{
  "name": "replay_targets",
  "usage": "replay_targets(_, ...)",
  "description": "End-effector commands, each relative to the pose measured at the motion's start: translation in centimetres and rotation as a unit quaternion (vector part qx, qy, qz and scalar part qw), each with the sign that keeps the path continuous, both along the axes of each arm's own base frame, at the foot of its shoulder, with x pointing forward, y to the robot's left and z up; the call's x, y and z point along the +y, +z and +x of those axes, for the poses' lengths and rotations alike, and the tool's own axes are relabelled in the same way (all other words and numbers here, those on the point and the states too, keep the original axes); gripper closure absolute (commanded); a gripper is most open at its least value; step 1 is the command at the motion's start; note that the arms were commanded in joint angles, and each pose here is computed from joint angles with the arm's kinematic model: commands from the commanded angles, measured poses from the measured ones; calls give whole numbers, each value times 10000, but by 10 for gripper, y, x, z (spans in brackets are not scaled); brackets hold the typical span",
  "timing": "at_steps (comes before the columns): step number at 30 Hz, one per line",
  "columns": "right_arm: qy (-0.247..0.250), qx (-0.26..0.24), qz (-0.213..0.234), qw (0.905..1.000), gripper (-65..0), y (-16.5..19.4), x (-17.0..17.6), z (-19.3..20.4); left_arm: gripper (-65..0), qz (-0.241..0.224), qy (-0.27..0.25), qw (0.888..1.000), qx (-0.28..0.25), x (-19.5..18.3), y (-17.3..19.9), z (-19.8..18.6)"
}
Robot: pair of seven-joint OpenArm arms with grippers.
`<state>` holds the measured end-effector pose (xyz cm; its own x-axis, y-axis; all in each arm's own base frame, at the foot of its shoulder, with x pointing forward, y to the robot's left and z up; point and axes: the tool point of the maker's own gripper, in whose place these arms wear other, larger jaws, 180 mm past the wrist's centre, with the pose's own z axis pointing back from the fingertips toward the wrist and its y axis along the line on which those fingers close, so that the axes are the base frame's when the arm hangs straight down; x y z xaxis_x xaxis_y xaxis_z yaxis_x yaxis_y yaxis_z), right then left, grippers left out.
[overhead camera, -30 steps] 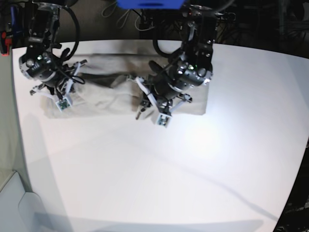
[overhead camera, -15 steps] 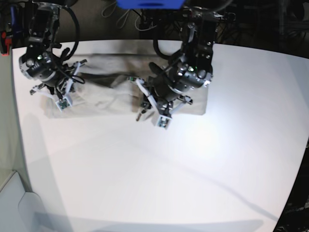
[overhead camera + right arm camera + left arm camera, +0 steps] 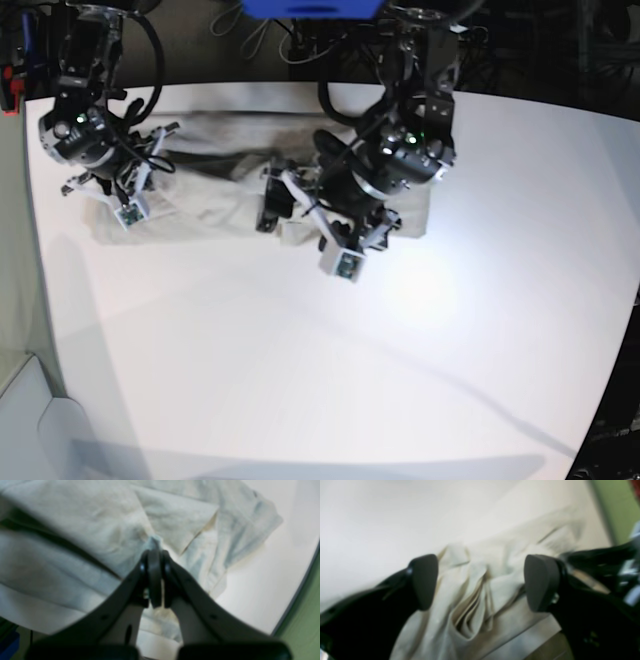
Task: Layout the t-shirt on the table in an organized manner, then fold the t-shirt properly
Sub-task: 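Grasp the strip middle with the left gripper and fold it toward the right gripper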
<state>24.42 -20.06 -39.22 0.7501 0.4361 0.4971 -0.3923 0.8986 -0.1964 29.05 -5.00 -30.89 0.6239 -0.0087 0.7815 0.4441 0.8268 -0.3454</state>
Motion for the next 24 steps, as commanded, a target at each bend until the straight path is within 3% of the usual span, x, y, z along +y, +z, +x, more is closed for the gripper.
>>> replay_targets(1,13,-210,-17,9998,0,10,-2,8,-505,-249,-32,9993,-273,-3,20,4)
replay_targets(7,13,-218,-17,9998,0,11,-2,9,-380,-155,410,9990,-47,34,3,1)
replay_targets(14,13,-225,-7,9997,0,11,-1,9,0,-14,1183,9929,102,87,-9,11)
replay_targets(19,13,-225,-1,9997,0,10,-1,9,0,23,942,9941,538,70,-38,2)
replay_targets(24,14,-232,-4,9997,0,11,-1,9,-2,553,-319,9907,1205,25,-71,-29)
